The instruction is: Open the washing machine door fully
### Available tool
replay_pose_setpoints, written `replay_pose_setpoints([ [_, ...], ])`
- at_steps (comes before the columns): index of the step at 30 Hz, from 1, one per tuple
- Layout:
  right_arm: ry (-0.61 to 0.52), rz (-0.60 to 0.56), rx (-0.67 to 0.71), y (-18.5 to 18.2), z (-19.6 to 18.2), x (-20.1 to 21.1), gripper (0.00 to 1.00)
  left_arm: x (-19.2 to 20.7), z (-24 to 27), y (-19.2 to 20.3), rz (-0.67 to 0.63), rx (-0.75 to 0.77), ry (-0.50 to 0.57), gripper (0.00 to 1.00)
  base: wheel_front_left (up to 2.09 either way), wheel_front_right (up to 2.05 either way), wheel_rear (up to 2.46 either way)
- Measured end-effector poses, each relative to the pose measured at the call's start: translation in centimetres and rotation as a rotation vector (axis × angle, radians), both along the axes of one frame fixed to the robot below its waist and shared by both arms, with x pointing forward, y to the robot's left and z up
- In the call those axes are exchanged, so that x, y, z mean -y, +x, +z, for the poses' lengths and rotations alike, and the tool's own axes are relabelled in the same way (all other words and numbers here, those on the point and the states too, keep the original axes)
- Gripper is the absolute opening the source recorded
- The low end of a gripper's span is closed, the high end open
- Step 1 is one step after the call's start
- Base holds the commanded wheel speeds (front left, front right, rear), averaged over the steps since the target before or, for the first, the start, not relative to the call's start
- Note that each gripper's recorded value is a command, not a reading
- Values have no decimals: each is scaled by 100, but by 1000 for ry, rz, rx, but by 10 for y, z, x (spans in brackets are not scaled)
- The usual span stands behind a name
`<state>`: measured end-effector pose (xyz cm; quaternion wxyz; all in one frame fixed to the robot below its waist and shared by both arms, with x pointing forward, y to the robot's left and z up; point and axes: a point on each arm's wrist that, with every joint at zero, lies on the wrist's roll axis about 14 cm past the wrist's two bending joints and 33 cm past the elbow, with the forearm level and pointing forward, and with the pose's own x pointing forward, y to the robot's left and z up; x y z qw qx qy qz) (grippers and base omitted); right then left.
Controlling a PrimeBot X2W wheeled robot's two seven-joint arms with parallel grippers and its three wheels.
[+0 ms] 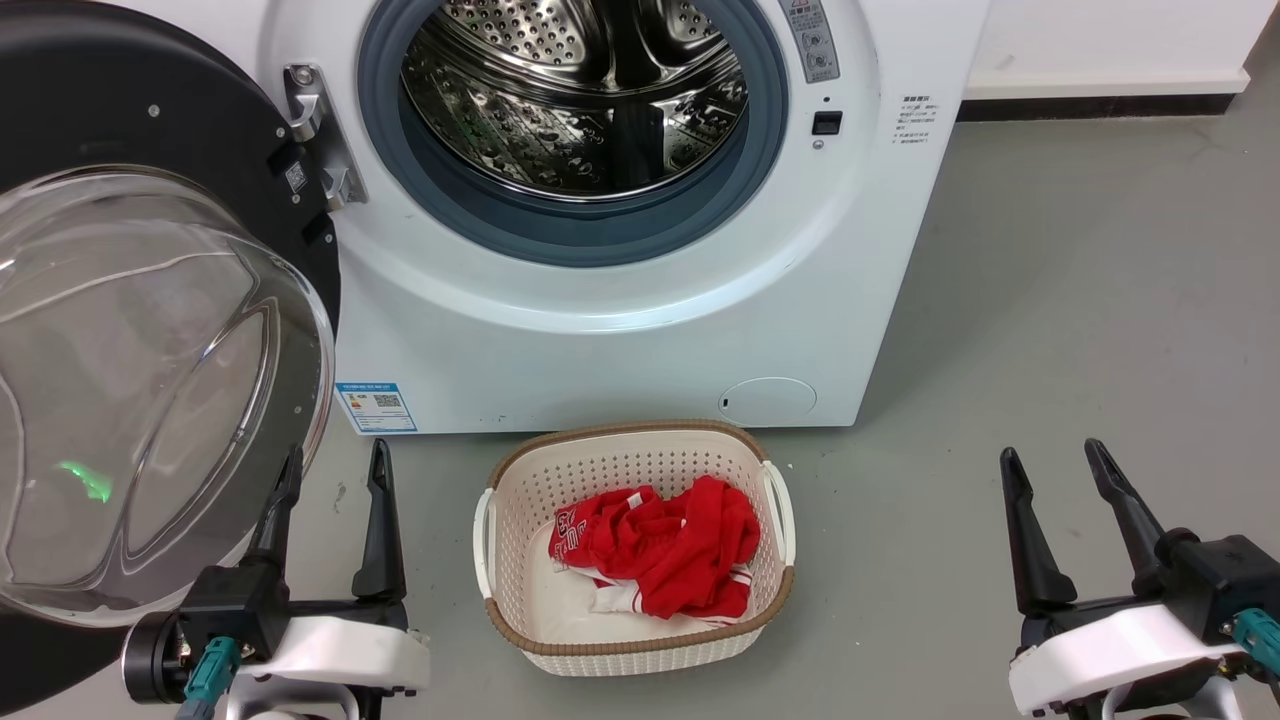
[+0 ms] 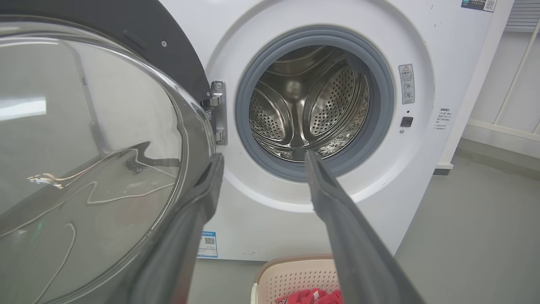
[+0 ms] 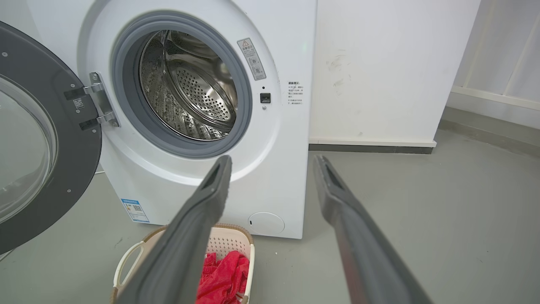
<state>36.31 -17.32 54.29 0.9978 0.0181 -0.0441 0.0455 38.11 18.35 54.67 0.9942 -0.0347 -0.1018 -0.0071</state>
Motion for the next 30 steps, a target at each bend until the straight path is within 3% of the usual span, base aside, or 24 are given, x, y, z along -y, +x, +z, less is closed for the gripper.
replay_pose_setpoints([
  [21,12,0,-3,0,-1,0,100,0,-4,-2,-4,-13,0,100,0,0,0],
  [22,14,0,-3,0,-1,0,0,1,-4,-2,-6,-13,1,0,0,0,0],
  [25,22,2,-33,-3,-11,-1,0,0,-17,-4,-2,-57,-13,0,0,0,0],
  [30,136,2,-51,-4,-16,0,0,-6,-27,-4,10,-105,-113,0,0,0,0],
])
